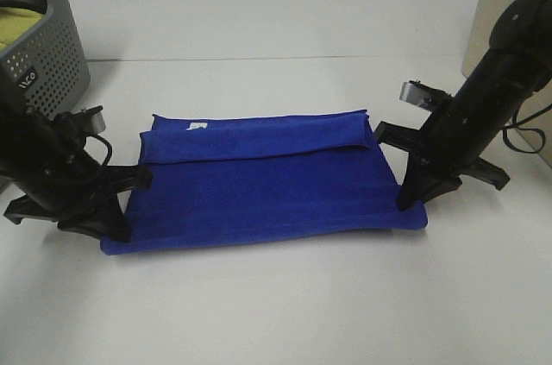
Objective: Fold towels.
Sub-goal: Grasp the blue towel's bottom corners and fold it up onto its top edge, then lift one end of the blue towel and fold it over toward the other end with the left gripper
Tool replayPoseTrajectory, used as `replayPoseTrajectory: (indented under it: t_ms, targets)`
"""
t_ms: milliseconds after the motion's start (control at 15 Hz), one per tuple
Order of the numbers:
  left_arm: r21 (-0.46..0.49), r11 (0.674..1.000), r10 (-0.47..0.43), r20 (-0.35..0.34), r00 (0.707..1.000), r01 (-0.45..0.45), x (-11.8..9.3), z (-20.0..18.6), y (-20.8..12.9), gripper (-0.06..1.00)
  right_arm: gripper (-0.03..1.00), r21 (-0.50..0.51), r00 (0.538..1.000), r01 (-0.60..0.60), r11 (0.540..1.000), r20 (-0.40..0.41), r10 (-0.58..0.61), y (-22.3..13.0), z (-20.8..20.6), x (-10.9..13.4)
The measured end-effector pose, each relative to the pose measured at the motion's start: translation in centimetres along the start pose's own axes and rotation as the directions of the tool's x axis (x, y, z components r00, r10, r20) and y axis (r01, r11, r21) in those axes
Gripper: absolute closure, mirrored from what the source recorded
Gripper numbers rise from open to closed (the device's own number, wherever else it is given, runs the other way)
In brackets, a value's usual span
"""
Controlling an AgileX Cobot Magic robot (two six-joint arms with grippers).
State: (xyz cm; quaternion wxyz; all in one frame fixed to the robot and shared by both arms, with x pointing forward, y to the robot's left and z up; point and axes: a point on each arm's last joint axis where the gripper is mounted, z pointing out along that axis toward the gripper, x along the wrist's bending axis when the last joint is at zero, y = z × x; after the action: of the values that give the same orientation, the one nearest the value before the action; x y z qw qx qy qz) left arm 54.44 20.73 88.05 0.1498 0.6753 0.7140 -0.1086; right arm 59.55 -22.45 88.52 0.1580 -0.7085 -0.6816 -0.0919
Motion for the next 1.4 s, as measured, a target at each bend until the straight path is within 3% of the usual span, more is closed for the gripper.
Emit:
replayPoseTrajectory:
  t_ms: [333,667,800,1067,1200,1267,1400]
  targets:
    - [-0.184,0.983,0.031,0.064,0.997,-0.019,-2.9,-3.6,5.2,0.94,0.97,-0.226,0.992,0.124,0.966,-0.001,-0.128,4.3,-5.6,2.7]
    - [-0.419,0.908,0.028,0.045,0.999,-0.006,-3.5,-5.1,8.5,0.94,0.97,-0.305,0.983,0.175,0.936,-0.007,-0.186,10.0,-6.3,3.9]
    - [-0.457,0.890,0.019,0.033,0.999,-0.002,-3.2,-4.4,9.7,0.94,0.97,-0.321,0.981,0.180,0.930,-0.008,-0.192,11.7,-5.6,3.9]
    - [-0.424,0.906,-0.009,0.010,1.000,0.012,-2.1,-1.5,10.2,0.92,0.97,-0.344,0.983,0.174,0.923,-0.002,-0.186,14.0,-3.1,3.2]
    - [-0.443,0.896,-0.016,0.004,1.000,0.016,-1.9,-1.2,10.4,0.83,0.95,-0.333,0.984,0.167,0.928,-0.003,-0.178,14.2,-2.1,2.8]
    - [-0.458,0.889,-0.017,0.003,1.000,0.017,-1.9,-1.3,10.6,0.71,0.89,-0.332,0.985,0.159,0.930,-0.013,-0.173,14.2,-2.0,2.8]
    - [-0.464,0.886,-0.017,0.002,1.000,0.016,-1.9,-1.4,10.7,0.43,0.61,-0.340,0.985,0.149,0.929,-0.031,-0.169,14.3,-2.1,3.1]
